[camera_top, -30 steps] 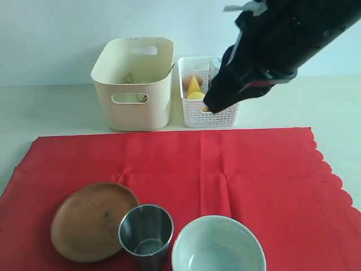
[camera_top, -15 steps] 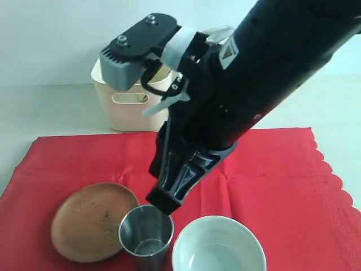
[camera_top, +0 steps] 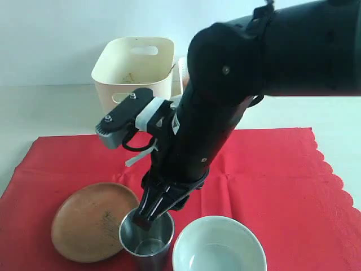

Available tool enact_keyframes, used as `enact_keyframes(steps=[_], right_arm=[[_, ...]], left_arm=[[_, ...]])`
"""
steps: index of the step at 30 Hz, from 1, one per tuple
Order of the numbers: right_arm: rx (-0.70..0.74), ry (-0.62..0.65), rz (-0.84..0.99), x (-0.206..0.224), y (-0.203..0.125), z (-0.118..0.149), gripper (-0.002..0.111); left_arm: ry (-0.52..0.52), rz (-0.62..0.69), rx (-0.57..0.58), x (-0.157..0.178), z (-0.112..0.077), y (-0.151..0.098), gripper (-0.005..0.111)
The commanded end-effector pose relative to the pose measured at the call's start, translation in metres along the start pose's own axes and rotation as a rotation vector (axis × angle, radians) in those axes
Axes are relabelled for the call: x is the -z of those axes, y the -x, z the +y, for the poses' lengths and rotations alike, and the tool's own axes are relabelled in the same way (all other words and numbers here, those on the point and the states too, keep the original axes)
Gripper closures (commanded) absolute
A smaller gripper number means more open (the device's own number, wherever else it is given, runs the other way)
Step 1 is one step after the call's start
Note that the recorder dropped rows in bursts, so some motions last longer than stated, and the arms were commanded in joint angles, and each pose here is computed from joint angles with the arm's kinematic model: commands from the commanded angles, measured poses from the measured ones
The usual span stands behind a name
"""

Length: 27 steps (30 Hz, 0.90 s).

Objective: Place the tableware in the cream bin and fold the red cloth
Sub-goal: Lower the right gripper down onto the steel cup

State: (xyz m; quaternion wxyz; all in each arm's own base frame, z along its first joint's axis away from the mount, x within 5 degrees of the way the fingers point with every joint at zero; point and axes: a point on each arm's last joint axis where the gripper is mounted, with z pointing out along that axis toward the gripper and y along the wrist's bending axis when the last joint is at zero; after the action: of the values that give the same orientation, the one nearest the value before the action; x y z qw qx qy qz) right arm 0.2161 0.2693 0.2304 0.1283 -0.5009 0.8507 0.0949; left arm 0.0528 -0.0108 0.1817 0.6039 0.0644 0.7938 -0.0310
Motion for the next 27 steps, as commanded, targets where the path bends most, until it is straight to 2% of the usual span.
enact_keyframes(steps=[1, 11, 27], right_arm=[[-0.019, -0.054, 0.032, -0.018, 0.000, -0.006, 0.066], [-0.069, -0.011, 0.062, -0.048, 0.001, -0.006, 0.066], [-0.130, 0.038, 0.031, -0.050, 0.005, -0.002, 0.066]], left_arm=[[0.003, -0.007, 0.004, 0.000, 0.000, 0.000, 0.107], [0.003, -0.007, 0.004, 0.000, 0.000, 0.000, 0.107], [0.003, -0.007, 0.004, 0.000, 0.000, 0.000, 0.107]])
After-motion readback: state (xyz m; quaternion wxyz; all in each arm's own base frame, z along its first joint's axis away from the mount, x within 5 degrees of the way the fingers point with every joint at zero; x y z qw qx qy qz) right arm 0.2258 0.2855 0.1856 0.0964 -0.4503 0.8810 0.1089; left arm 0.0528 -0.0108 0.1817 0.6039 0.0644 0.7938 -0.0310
